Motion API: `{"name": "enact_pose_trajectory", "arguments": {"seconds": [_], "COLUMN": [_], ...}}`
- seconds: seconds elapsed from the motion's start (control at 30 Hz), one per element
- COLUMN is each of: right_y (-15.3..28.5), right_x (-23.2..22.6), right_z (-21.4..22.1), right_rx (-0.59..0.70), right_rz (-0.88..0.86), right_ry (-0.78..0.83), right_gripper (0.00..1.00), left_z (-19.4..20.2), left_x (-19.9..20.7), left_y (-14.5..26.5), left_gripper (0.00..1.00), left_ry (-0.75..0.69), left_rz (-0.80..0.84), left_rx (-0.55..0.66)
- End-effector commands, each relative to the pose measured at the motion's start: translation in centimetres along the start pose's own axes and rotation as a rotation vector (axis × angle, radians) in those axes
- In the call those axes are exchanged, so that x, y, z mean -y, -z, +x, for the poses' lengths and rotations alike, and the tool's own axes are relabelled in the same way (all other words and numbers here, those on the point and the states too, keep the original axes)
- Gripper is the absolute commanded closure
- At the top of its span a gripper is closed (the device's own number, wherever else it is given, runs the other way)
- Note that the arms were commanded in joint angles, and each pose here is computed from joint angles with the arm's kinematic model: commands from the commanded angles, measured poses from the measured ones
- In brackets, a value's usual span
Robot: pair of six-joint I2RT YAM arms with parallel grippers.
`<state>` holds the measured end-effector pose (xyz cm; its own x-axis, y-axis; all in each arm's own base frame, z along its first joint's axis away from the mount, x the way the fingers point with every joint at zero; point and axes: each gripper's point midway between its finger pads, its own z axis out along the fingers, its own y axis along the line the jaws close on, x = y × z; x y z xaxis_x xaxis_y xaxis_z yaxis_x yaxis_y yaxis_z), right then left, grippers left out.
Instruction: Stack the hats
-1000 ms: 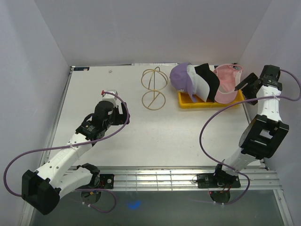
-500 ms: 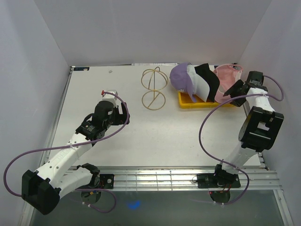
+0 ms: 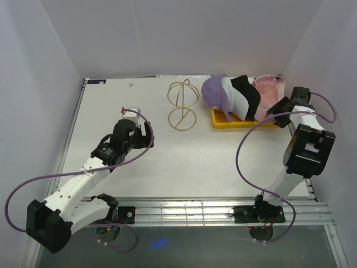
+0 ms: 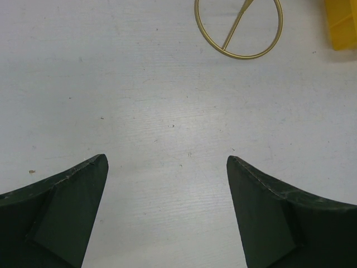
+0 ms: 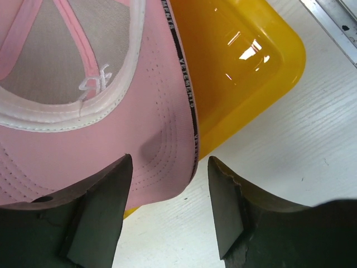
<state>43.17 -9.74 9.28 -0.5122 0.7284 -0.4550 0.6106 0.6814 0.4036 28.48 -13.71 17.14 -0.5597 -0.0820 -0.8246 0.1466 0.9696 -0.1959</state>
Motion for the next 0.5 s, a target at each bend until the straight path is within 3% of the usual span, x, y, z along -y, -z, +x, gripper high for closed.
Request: {"name": "enact_pose_trajectory", "arguments": {"seconds": [0.0,0.3,0.47], "right_y": [0.43,0.27,0.14], "right_x": [-0.16,-0.33,-0.29], "right_z": [-1.4,-1.59,-1.72], "right_rx": [0.072,0.094,0.095], "right_rz": [-0.004,-0.019,-0.014], "right_ry": [-0.012,-0.026,-0.024], "right_gripper": [0.38,0.39,0.52], "left_z": [-1.47,-1.33,-1.2], "left_x": [0.43,0.34,0.31], "left_y": [0.46,0.24,0.11], "left_gripper": [0.02,0.02,0.02], "left_ry": [-0.005,-0.008,-0.011], "left_rz": [0.011,0.004,0.002], "left_rx": [0.029,0.022,0.016]}}
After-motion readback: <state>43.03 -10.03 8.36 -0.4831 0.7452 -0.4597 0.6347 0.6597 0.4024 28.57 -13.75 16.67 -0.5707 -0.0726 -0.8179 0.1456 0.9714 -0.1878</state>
